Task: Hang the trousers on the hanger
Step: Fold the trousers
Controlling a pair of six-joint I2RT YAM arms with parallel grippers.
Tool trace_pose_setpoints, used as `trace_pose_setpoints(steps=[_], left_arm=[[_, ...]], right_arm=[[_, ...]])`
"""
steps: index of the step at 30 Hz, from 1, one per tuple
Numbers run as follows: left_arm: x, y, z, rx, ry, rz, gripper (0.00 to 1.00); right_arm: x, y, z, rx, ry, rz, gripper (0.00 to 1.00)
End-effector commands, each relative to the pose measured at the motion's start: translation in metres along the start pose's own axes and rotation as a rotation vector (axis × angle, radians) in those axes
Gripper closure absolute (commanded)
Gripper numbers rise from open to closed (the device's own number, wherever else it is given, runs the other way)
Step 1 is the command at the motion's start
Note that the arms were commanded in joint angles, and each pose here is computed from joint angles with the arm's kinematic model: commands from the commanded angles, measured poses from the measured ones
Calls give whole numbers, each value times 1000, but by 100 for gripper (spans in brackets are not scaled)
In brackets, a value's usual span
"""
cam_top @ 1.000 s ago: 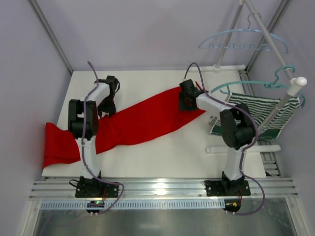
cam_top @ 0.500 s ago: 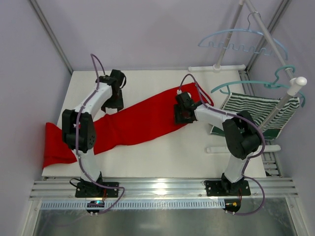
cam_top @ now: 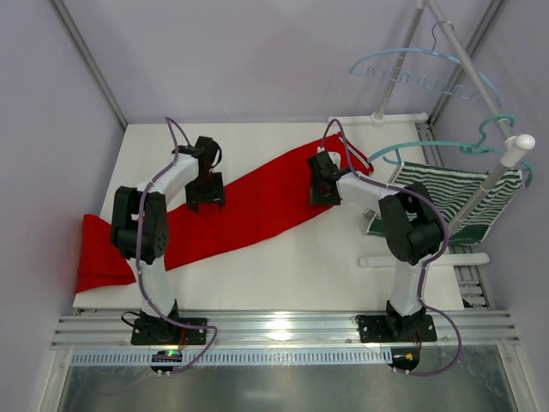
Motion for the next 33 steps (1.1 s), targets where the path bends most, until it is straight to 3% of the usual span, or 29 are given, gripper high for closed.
trace_pose_setpoints(steps=[1,6,13,18,23,29,33], left_arm=[[-13,-7,-5,6,3,29,34],[-40,-18,-5,22,56,53,34],[-55,-27,-14,18,68,61,35],[-58,-44,-23,-16,61,96,35],[-56,-72,-32,-63,42,171,33],[-44,-116,-47,-100,3,289,33],[-26,-126,-57,-92,-30,340,33]], right_arm=[[20,-9,-22,-42,-52,57,49],[44,19,-46,-14,-126,-30,52],[31,49,-39,59,-134,-56,52],[-6,16,-24,20,-42,102,52],[-8,-34,-16,-73,-9,304,51],[-1,-51,-16,-117,-1,339,52],[14,-26,-37,-88,-57,221,52]])
Point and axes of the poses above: each gripper's point midway between its finger pads, its own x axis back along the fingers, its own y axis along the line the jaws close on, z = x × y, the point moved 4 cm from there along x, back along the fingers, and after that the axes turned 1 degree about x, right-handed, at the moved point
